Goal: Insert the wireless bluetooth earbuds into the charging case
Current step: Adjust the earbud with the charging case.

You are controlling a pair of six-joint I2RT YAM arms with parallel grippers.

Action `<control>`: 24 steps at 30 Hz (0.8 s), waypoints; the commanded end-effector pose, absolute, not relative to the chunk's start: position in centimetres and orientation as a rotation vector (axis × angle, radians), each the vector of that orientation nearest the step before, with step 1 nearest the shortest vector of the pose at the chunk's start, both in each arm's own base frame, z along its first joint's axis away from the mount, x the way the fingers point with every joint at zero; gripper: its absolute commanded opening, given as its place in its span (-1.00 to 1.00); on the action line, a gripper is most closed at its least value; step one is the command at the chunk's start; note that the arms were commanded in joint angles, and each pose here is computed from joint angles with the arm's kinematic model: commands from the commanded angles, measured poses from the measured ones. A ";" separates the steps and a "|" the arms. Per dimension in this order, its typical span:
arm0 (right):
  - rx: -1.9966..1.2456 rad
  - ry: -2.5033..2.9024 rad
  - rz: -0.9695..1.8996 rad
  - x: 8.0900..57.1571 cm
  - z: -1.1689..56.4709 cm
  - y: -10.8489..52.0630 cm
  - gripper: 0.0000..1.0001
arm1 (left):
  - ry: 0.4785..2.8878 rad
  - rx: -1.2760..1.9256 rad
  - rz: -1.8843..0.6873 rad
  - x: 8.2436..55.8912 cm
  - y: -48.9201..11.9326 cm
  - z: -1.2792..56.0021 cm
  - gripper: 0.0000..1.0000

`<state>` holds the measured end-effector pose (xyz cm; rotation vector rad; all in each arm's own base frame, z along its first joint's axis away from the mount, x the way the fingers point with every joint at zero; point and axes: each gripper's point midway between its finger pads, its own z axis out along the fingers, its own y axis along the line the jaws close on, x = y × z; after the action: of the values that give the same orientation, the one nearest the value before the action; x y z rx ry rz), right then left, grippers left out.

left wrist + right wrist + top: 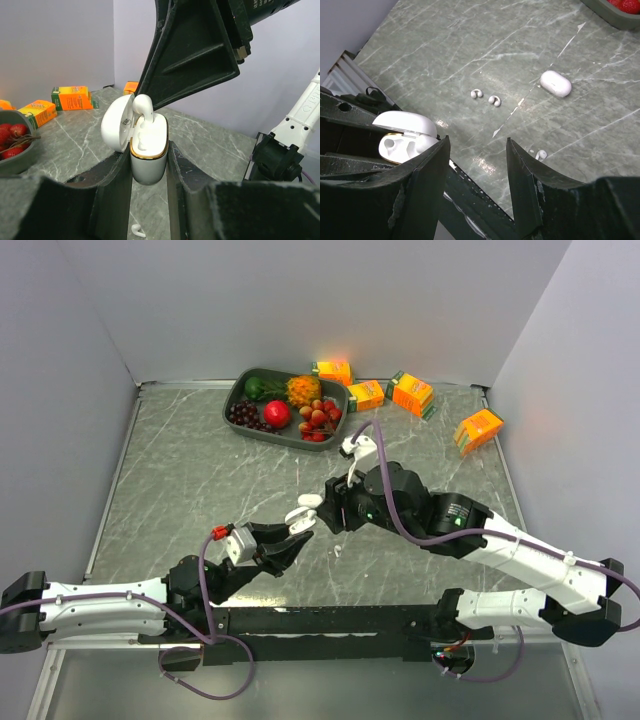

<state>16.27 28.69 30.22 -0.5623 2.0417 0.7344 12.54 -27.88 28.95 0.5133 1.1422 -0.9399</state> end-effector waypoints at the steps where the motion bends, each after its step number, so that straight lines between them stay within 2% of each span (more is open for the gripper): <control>1: -0.579 1.957 0.840 14.9 33.6 29.5 0.14 | 1.131 0.475 -0.953 12.7 -27.7 30.0 -0.98; 9: -0.590 1.959 0.818 14.6 33.7 29.4 0.15 | 1.144 0.460 -0.937 13.0 -27.5 29.8 -0.98; 15: -0.386 2.007 0.694 17.4 32.5 24.7 0.19 | 1.162 0.437 -0.911 13.4 -26.4 29.2 -0.98; 18: -0.332 2.062 0.683 18.2 29.7 23.1 0.19 | 1.168 0.414 -0.900 13.5 -25.4 29.1 -0.98; 24: -0.375 2.264 0.621 17.9 21.0 24.3 0.17 | 1.206 0.381 -0.899 13.6 -23.8 28.5 -0.98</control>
<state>18.49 22.72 25.85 -0.3412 2.1344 0.6163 13.33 -24.86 28.81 0.4325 1.1713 -0.8928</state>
